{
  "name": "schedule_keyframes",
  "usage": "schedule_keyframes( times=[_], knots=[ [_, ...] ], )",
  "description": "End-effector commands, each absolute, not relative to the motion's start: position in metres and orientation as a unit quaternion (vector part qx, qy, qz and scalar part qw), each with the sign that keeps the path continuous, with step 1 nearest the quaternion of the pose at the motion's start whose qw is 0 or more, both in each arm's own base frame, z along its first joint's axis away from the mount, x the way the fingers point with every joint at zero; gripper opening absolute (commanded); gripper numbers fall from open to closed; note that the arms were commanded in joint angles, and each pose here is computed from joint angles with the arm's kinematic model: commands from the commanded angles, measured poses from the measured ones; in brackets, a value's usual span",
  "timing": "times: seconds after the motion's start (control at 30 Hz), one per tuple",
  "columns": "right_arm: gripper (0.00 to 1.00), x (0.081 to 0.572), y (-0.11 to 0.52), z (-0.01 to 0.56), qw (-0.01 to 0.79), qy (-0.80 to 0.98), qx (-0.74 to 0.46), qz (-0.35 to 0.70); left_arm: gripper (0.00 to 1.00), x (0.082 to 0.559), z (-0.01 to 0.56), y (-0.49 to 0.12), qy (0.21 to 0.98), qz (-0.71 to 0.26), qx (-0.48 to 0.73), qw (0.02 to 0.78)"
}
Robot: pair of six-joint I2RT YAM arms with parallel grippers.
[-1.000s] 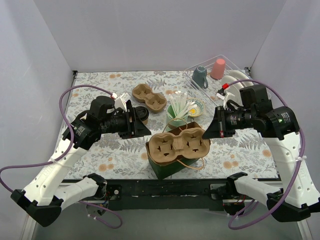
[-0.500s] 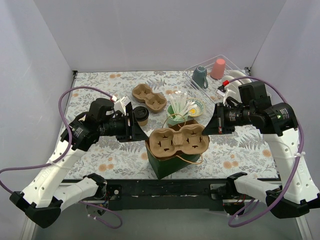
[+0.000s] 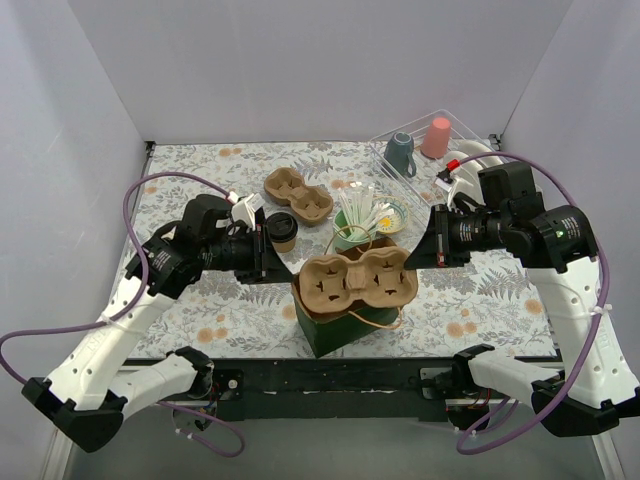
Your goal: Pack the takeout coffee
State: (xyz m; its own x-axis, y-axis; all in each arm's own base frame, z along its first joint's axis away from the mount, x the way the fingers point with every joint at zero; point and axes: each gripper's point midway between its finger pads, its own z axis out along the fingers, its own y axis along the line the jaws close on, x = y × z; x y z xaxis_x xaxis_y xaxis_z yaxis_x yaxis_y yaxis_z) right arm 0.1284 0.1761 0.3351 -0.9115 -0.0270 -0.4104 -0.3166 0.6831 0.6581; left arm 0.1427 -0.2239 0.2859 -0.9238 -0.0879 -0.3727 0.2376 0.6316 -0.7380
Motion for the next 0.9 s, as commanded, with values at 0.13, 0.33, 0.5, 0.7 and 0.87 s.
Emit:
schedule_keyframes(
  times=[0.13,0.33,0.5,0.7,0.87],
  knots=[
    [0.01,0.125,0.181,0.350,0.203,0.881,-0.120,0.409,0.00,0.148,0.298,-0.231,0.875,-0.439,0.059,0.196],
    [0.01,0.120,0.183,0.345,0.191,0.880,-0.127,0.417,0.00,0.170,0.299,-0.231,0.885,-0.404,0.063,0.222],
    [0.01,0.121,0.182,0.339,0.185,0.885,-0.119,0.411,0.00,0.176,0.303,-0.236,0.881,-0.410,0.067,0.226],
    [0.01,0.128,0.178,0.329,0.181,0.897,-0.099,0.391,0.00,0.176,0.302,-0.236,0.881,-0.411,0.066,0.225],
    [0.01,0.128,0.176,0.318,0.169,0.905,-0.090,0.380,0.00,0.176,0.304,-0.237,0.880,-0.414,0.063,0.226]
  ],
)
